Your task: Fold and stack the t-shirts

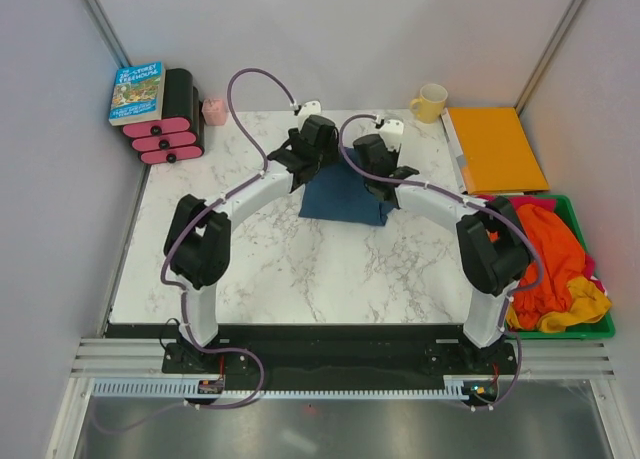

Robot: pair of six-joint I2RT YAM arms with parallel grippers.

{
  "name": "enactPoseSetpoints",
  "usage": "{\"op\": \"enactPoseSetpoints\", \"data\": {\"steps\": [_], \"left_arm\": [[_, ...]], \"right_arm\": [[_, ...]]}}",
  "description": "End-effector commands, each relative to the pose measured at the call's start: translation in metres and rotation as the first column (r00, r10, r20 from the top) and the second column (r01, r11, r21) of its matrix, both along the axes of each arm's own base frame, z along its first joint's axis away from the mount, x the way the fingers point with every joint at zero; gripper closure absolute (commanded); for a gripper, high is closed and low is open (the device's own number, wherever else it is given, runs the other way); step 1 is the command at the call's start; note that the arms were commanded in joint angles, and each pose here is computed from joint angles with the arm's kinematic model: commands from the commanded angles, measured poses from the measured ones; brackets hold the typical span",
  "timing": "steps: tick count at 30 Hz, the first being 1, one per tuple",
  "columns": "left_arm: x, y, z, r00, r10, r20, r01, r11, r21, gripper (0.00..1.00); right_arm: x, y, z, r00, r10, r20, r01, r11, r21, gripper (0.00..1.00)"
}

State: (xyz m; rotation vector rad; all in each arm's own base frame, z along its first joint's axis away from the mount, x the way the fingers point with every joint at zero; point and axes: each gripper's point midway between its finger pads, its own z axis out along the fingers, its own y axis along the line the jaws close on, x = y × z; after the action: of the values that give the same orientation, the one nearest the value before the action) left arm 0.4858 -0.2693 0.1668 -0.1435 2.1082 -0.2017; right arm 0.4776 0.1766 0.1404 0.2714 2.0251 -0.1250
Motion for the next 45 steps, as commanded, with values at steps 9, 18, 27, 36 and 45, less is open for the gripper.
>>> {"op": "enactPoseSetpoints", "data": {"steps": [9, 18, 27, 36, 45], "left_arm": [[-0.022, -0.025, -0.082, 0.991, -0.042, -0.124, 0.044, 0.999, 0.012, 0.35], [-0.089, 0.000, -0.125, 0.972, 0.043, -0.230, -0.036, 0.999, 0.034, 0.42], [-0.159, 0.014, -0.135, 0.968, 0.048, -0.246, -0.029, 0.996, 0.083, 0.42], [-0.159, 0.021, -0.062, 0.994, 0.052, -0.093, -0.050, 0.998, 0.028, 0.34], [-0.139, -0.004, -0.025, 0.999, 0.014, -0.029, -0.015, 0.999, -0.030, 0.35]], "right_arm": [[-0.026, 0.047, -0.103, 0.982, 0.097, -0.164, -0.096, 0.995, 0.019, 0.69], [-0.084, 0.030, -0.120, 0.978, 0.074, -0.197, -0.069, 0.997, 0.033, 0.71], [-0.149, 0.031, -0.137, 0.967, 0.105, -0.232, -0.104, 0.994, 0.017, 0.69], [-0.143, 0.037, -0.074, 0.985, 0.117, -0.124, -0.120, 0.993, -0.018, 0.53], [-0.097, 0.054, -0.033, 0.988, 0.140, -0.065, -0.143, 0.988, -0.057, 0.78]]}}
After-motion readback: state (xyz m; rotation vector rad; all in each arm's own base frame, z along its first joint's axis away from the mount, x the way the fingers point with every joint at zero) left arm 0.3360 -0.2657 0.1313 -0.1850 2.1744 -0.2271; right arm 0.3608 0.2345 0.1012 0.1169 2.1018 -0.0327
